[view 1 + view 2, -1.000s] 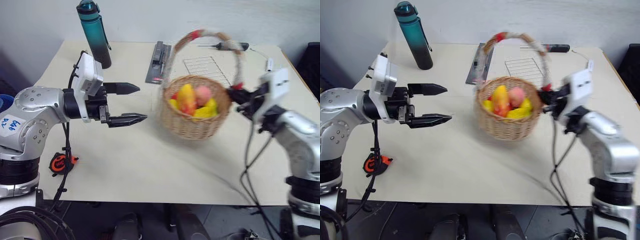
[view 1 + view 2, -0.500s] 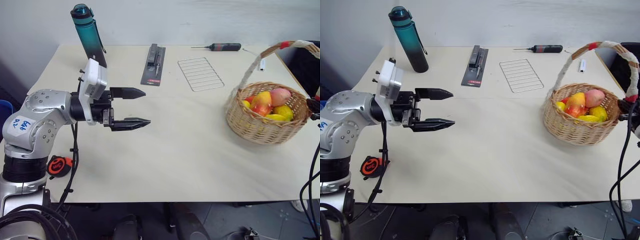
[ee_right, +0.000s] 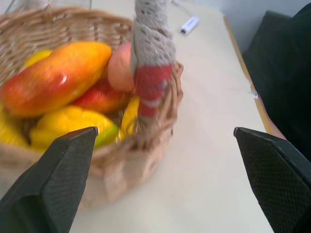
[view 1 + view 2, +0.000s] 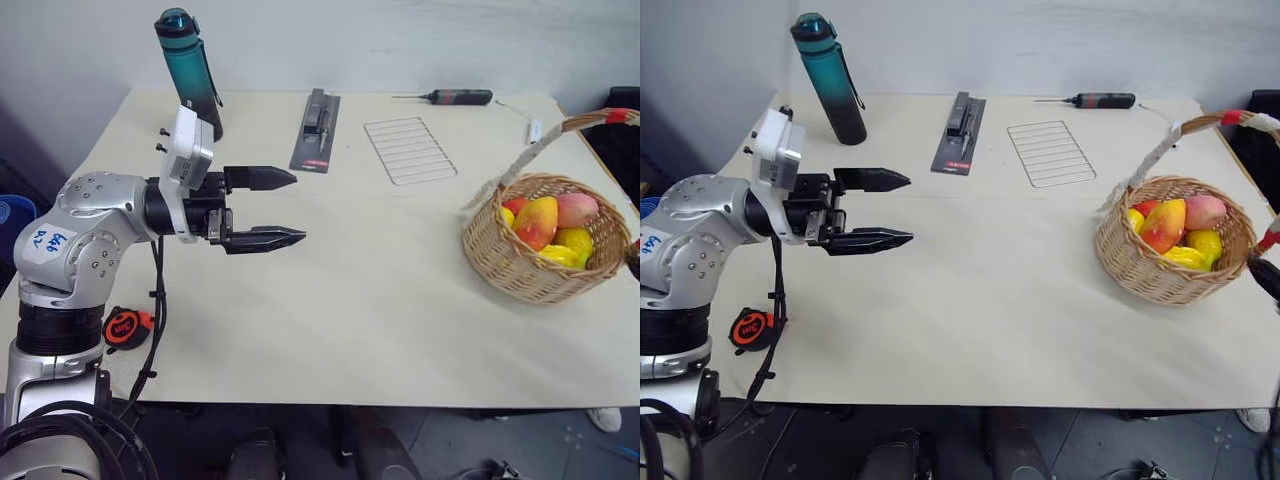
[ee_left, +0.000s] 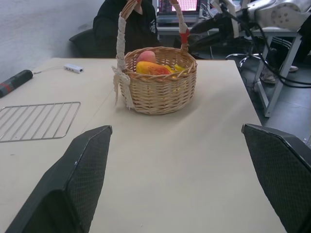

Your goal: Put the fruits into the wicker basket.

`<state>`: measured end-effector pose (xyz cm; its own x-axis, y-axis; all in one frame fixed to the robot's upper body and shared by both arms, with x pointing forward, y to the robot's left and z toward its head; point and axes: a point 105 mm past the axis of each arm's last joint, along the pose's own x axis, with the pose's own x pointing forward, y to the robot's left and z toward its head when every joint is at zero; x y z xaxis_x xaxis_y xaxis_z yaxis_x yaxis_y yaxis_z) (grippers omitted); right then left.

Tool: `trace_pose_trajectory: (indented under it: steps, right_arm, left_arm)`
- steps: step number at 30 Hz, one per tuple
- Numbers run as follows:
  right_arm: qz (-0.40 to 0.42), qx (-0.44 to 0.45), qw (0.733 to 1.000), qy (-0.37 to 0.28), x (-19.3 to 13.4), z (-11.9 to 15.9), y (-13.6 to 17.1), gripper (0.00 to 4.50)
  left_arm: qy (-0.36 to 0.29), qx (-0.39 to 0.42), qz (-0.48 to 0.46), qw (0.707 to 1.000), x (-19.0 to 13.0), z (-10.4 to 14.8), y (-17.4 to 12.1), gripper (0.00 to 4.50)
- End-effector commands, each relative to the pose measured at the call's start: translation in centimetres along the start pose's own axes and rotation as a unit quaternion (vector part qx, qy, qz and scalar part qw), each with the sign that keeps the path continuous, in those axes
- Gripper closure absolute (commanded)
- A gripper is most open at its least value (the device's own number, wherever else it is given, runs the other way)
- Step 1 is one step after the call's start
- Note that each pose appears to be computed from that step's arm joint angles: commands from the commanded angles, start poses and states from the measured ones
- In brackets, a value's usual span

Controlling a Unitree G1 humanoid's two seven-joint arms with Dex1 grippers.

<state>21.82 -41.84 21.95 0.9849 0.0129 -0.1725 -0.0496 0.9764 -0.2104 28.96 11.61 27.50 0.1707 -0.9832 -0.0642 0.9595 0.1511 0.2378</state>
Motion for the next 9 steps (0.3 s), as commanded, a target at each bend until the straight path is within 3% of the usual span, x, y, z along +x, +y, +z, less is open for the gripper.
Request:
trace_pose_trajectory:
  steps: [1, 5, 9]
  right_arm:
    - [0.075, 0.006, 0.997, -0.007, -3.4, 2.3, 0.0, 0.01]
    - [0.145, 0.022, 0.989, 0.007, -6.4, 3.9, 0.3, 0.01]
    - [0.158, 0.027, 0.987, -0.007, -6.6, 5.0, 0.4, 0.01]
  left_arm:
    - [-0.015, 0.017, -0.006, 1.0, -0.2, 0.9, -0.1, 0.0]
    - [-0.024, 0.012, -0.015, 1.0, -0.4, 1.0, 0.0, 0.0]
    - [-0.024, 0.012, -0.022, 0.999, -0.1, 0.7, 0.0, 0.0]
